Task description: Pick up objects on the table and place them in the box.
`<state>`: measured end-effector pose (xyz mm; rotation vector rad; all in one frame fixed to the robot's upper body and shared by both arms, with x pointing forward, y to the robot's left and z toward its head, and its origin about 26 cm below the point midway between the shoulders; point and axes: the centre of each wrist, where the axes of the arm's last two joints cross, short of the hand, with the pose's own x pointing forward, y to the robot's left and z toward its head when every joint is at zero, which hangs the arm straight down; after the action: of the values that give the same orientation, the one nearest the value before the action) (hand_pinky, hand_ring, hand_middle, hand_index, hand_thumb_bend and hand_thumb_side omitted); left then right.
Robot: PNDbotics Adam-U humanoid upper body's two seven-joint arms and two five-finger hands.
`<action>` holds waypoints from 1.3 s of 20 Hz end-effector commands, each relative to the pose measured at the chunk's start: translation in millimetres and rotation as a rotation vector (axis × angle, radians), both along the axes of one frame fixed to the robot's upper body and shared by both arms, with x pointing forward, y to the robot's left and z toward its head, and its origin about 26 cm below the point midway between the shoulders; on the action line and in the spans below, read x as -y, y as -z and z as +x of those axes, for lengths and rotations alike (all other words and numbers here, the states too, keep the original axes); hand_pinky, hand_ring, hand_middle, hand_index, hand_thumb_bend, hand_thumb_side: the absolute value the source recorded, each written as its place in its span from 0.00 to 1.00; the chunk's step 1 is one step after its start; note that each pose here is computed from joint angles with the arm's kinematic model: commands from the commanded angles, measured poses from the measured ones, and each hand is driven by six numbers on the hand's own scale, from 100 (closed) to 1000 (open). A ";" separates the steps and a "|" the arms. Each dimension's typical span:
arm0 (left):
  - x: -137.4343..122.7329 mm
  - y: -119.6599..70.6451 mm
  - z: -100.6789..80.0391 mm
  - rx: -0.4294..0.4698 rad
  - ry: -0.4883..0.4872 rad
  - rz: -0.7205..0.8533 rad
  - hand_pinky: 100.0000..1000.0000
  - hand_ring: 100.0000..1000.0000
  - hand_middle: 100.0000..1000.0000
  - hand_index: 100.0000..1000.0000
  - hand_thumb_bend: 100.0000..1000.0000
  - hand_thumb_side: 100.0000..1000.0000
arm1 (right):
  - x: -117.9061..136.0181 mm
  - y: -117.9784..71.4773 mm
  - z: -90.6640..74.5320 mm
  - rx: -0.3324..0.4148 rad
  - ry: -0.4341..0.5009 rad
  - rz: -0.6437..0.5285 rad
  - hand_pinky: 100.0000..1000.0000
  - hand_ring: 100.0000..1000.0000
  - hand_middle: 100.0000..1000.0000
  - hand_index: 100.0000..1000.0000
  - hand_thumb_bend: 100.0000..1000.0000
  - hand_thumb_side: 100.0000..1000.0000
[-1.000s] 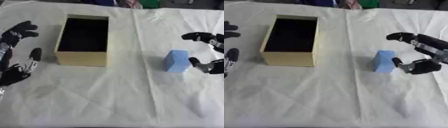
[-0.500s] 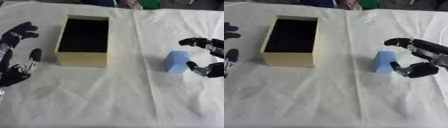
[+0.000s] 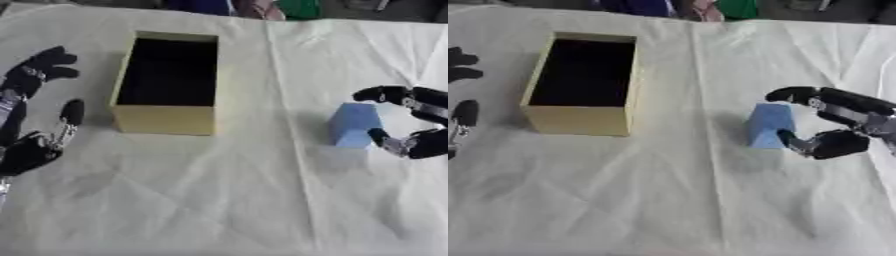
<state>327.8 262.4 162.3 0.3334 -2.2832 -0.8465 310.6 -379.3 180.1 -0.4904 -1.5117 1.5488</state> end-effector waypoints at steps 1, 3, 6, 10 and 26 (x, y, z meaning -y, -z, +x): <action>-0.1 -7.7 0.3 0.024 0.008 0.008 0.88 0.77 0.80 0.95 0.15 0.55 | 4.1 -7.9 2.2 0.013 0.008 -0.029 0.94 1.00 0.96 1.00 0.00 0.54; -0.1 -7.6 0.3 0.023 0.008 0.008 0.88 0.77 0.80 0.95 0.15 0.55 | 4.9 -6.4 3.5 0.007 0.012 -0.033 0.94 1.00 0.96 1.00 0.00 0.55; 0.2 -7.9 0.3 0.024 0.010 0.007 0.88 0.77 0.80 0.95 0.15 0.55 | 6.1 -3.5 5.6 -0.003 0.018 -0.037 0.94 1.00 0.96 1.00 0.00 0.57; 0.5 -8.1 0.4 0.024 0.011 0.006 0.88 0.77 0.80 0.95 0.15 0.55 | 6.8 -0.4 7.9 -0.015 0.020 -0.047 0.94 1.00 0.96 1.00 0.00 0.59; 1.3 -7.7 0.5 0.021 0.015 0.005 0.88 0.77 0.80 0.95 0.13 0.56 | 12.0 11.5 16.0 -0.054 0.051 -0.078 0.92 1.00 0.93 1.00 0.00 0.61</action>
<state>328.4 262.2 162.0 0.3270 -2.2814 -0.8483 326.4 -386.0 166.2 -0.5011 -1.4247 1.5615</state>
